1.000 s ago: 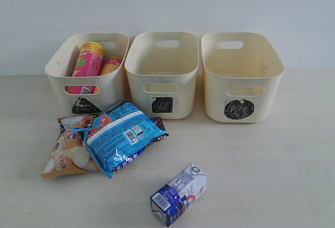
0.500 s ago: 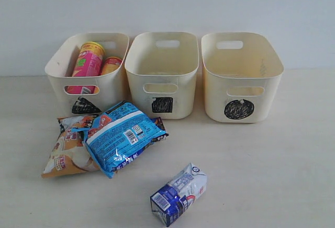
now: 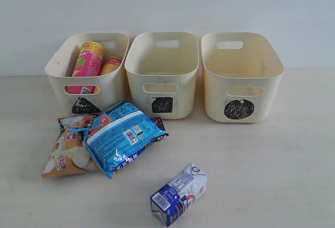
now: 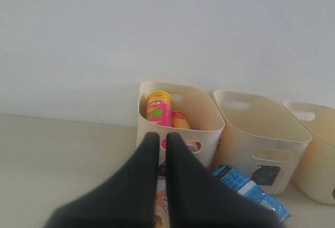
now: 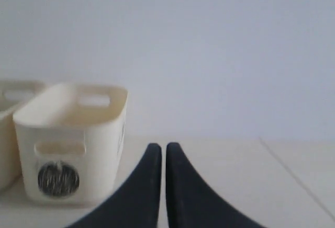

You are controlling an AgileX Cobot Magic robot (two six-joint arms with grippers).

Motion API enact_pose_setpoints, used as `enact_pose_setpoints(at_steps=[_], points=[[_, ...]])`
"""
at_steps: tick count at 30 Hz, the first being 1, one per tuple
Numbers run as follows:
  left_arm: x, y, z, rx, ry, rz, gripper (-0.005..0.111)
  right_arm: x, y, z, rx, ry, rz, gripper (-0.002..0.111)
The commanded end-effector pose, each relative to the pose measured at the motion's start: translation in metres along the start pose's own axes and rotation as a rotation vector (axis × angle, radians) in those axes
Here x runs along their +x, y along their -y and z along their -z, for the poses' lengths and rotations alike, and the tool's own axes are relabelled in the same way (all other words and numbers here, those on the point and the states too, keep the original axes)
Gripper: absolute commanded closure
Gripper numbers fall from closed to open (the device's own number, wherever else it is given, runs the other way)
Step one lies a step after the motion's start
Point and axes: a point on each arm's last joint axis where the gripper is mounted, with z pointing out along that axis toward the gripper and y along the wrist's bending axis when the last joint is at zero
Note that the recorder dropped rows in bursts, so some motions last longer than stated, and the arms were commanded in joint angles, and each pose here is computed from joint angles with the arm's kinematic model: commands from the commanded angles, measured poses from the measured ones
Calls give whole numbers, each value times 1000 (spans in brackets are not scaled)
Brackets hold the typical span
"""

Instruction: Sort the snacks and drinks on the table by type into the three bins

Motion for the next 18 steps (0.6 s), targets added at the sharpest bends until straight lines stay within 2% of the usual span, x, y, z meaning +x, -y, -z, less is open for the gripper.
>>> enact_pose_setpoints(at_steps=[1, 4, 6, 8, 10, 12, 16, 18], points=[[1, 0, 0, 7, -3, -1, 102, -28, 1, 5, 14, 315, 20, 107], [1, 0, 0, 7, -3, -1, 102, -54, 3, 18, 29, 634, 1, 107], [1, 0, 0, 7, -4, -1, 102, -63, 8, 26, 34, 772, -143, 107], [1, 0, 0, 7, -4, -1, 102, -67, 18, 26, 64, 779, -385, 107], [1, 0, 0, 7, -6, -1, 102, -75, 24, 18, 105, 710, -474, 107], [1, 0, 0, 7, -6, -1, 102, -83, 21, 7, 98, 641, -419, 107], [2, 0, 0, 7, -11, -1, 102, -105, 6, -30, 0, 500, -141, 107], [2, 0, 0, 7, -11, -1, 102, -120, 4, -51, -21, 460, -112, 107]])
